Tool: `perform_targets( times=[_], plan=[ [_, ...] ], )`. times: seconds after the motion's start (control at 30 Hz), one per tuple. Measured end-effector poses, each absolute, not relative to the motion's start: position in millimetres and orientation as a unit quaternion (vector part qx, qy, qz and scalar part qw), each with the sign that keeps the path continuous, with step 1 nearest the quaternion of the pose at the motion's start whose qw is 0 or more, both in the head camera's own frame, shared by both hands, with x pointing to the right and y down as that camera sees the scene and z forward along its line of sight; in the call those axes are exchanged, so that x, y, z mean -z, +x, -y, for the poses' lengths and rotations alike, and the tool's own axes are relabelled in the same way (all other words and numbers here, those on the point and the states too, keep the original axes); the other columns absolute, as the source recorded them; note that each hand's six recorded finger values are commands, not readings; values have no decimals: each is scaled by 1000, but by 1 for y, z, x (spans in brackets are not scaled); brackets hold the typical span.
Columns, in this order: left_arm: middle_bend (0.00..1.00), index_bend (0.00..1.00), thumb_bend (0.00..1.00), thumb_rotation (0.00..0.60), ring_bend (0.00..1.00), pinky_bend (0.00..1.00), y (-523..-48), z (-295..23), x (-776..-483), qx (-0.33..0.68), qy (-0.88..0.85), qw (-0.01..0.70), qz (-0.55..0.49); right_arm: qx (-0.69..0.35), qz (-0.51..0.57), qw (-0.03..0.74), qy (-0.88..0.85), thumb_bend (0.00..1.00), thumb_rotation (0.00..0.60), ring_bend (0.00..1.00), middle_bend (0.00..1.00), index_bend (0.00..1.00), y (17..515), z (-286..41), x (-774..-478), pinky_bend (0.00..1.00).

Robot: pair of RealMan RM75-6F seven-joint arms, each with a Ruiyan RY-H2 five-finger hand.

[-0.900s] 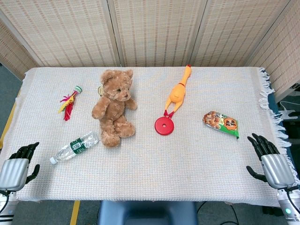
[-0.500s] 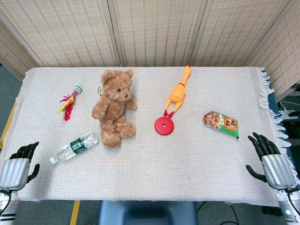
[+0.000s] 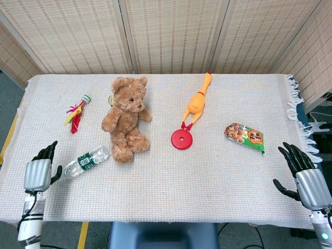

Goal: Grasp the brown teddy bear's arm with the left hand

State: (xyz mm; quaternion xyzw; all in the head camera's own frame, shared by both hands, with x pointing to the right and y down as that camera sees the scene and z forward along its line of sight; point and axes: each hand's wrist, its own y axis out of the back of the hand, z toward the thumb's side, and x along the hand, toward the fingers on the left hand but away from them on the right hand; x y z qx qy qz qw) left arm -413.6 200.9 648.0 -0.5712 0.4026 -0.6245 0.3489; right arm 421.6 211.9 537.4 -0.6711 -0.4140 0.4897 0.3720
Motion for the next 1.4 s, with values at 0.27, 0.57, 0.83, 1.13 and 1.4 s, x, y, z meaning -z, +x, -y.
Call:
perform_targets(
  times=[0.27, 0.57, 0.83, 1.13, 1.4],
  plan=[
    [126, 0, 424, 600, 187, 379, -371, -152, -687, 604, -573, 326, -448, -482, 410, 351, -690, 152, 600, 0, 0, 0, 422, -208, -537, 141],
    [131, 7, 421, 600, 187, 353, -357, -115, -718, 612, -548, 305, -482, -484, 398, 338, -702, 152, 600, 0, 0, 0, 423, -209, -539, 141],
    [152, 46, 415, 600, 195, 352, -330, -93, -728, 591, -559, 249, -526, -489, 394, 332, -704, 152, 600, 0, 0, 0, 422, -208, -542, 141],
    [195, 109, 403, 600, 221, 369, -297, -82, -722, 563, -585, 188, -553, -491, 391, 327, -706, 152, 600, 0, 0, 0, 422, -208, -544, 141],
    [268, 206, 390, 600, 271, 405, -284, -71, -715, 543, -582, 166, -582, -495, 386, 322, -708, 152, 600, 0, 0, 0, 422, -208, -546, 142]
  ],
)
